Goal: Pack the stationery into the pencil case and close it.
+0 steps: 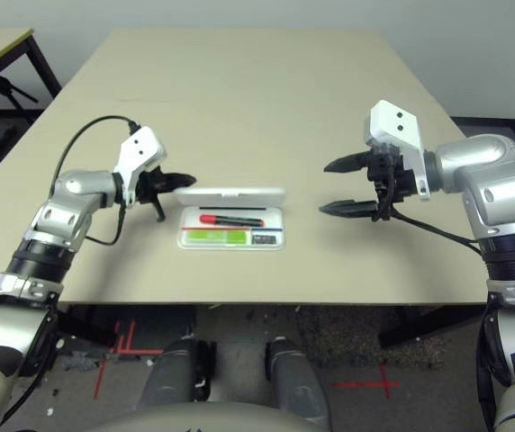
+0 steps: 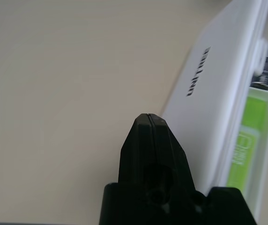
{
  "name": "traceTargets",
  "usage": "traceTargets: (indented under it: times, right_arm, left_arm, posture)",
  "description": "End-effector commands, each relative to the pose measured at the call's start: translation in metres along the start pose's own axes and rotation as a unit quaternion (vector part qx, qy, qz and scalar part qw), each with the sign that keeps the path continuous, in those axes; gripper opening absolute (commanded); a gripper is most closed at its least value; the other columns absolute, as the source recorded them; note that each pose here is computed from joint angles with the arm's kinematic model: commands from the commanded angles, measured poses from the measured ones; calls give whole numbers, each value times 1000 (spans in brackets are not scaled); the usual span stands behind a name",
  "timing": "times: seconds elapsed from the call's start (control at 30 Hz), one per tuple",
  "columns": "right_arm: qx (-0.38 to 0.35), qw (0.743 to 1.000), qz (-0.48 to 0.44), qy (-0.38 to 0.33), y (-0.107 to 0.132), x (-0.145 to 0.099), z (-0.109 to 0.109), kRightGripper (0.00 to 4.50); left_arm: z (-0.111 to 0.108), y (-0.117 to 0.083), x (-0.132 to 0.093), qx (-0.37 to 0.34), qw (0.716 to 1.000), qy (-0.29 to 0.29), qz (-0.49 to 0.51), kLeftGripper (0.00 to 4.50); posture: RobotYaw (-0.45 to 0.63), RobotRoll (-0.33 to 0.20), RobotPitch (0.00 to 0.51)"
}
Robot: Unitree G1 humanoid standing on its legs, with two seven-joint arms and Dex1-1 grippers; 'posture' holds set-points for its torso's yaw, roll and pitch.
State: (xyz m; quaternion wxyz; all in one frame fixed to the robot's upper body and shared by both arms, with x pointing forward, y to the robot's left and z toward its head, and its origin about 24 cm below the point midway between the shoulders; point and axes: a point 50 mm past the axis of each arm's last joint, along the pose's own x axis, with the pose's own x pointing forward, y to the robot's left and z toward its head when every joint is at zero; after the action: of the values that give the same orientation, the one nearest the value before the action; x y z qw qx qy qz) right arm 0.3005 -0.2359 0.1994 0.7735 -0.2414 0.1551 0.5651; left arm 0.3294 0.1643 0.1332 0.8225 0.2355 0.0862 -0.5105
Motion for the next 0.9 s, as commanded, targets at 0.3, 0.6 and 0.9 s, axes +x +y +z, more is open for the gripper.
traceTargets:
  times: [0.3, 0.6, 0.9]
  right_arm:
    - [-6, 1000, 5, 9, 0, 6, -1, 4500]
    - [-8, 1000, 8, 10, 0, 8, -1, 4500]
    - [-6, 1000, 8, 11, 0, 9, -2, 4500]
  left_arm:
    - [-17, -30, 16, 6, 997, 41, -67, 46]
    - [-35, -34, 20, 17, 993, 91, -67, 46]
    - [-50, -45, 14, 16, 983, 142, -113, 46]
  posture:
    - [-61, 0, 46]
    - [-62, 0, 43]
    - [-60, 0, 38]
